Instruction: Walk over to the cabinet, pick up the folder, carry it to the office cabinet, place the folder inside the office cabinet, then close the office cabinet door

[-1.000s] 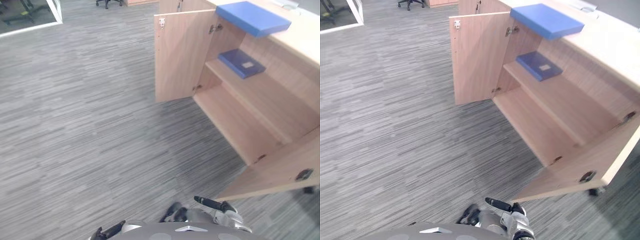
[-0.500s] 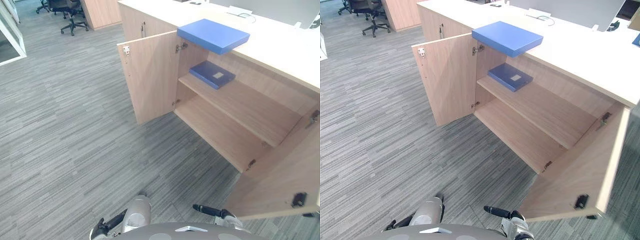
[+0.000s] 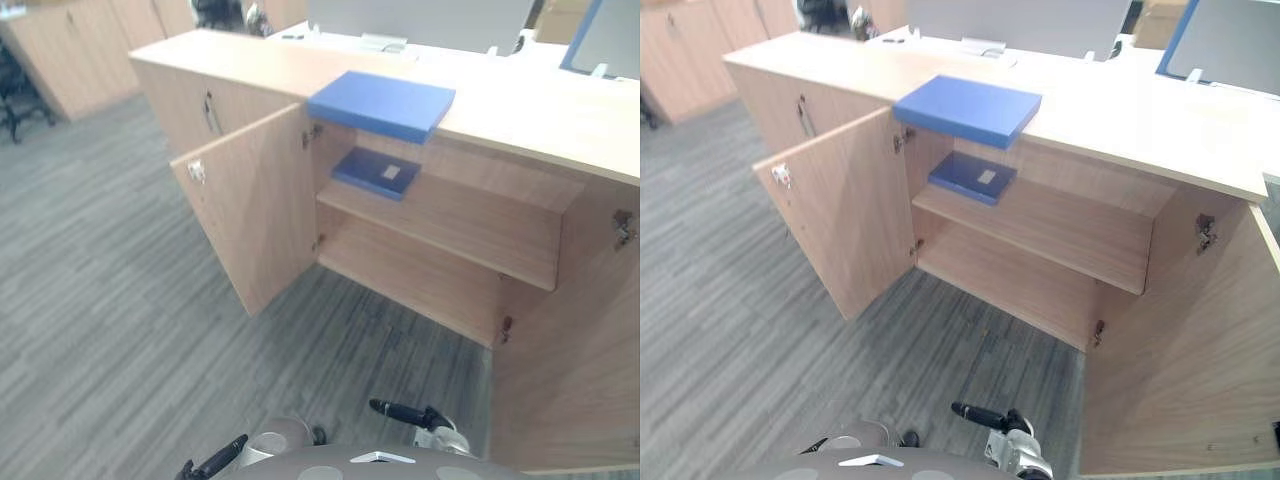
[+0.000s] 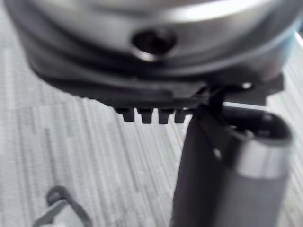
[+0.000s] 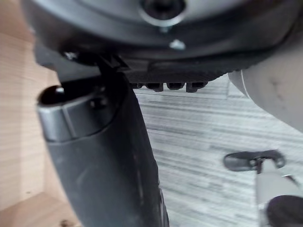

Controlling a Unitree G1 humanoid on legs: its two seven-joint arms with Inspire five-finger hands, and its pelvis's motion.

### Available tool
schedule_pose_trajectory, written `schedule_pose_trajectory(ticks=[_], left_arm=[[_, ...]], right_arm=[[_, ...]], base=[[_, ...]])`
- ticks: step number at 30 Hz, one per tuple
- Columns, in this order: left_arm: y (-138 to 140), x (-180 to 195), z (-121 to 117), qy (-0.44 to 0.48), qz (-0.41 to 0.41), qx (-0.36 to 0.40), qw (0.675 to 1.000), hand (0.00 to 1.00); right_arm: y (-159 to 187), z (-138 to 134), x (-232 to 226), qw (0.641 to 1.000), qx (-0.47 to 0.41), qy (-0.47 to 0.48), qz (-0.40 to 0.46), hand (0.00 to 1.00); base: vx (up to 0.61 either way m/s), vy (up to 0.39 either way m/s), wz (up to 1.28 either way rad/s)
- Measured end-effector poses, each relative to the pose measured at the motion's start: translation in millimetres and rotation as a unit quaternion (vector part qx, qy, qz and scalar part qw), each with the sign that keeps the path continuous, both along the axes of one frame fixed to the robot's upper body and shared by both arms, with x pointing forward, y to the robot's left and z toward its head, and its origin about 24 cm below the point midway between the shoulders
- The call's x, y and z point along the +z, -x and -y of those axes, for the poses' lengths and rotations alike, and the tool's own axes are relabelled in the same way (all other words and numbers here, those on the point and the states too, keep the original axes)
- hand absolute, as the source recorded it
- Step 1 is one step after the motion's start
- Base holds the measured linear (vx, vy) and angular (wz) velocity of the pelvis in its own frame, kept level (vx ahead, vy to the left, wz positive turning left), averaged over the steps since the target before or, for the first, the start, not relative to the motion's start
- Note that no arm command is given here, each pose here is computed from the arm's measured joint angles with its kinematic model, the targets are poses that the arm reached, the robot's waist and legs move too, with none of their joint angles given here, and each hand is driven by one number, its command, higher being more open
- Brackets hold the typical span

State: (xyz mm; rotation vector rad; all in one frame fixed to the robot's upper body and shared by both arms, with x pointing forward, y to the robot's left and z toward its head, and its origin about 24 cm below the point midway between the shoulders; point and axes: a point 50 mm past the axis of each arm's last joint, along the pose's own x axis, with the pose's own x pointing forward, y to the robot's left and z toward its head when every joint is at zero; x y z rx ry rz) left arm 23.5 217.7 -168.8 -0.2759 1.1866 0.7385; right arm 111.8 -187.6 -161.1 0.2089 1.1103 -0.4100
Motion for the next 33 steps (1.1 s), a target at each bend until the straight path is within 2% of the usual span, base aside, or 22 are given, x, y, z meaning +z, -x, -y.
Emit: schedule_pose_trajectory(ticks=[6,8,12,20,28,30,33], left_arm=[[17,-3,5,0.02,-0.015,0.023,0.999,1.0],[22,-4,9,0.029,-0.031,0.022,0.999,1.0],[21,-3,0,0.021,-0.032,0.012,0.999,1.0],[9,-2,9,0.027,-0.005,0.007,1.0,1.0],[17,-1,5,0.023,-0.012,0.007,1.0,1.0],[17,-2,10,0.028,-0.014,0.004,1.0,1.0],[16,-2,8,0.026,-0.018,-0.013,0.999,1.0]], right_arm=[[0,18,1,0.999,-0.051,0.004,0.005,1.0],[-6,15,2,0.999,-0.051,-0.006,0.011,1.0],[-14,6,3,0.999,-0.03,-0.01,0.019,1.0],[-2,3,-1,1.0,-0.025,-0.004,-0.002,1.0],[14,2,-6,0.999,-0.03,-0.004,-0.032,1.0],[15,6,-5,0.999,-0.006,0.007,-0.038,1.0],[14,-4,-7,0.998,0.035,0.005,-0.049,1.0]], base=[[0.11,0.139,-0.35],[-0.04,-0.049,-0.51],[0.01,-0.221,0.14],[0.1,-0.137,0.32],[0.18,0.027,-0.15],[0.27,0.175,-0.6],[0.24,0.208,-1.01]])
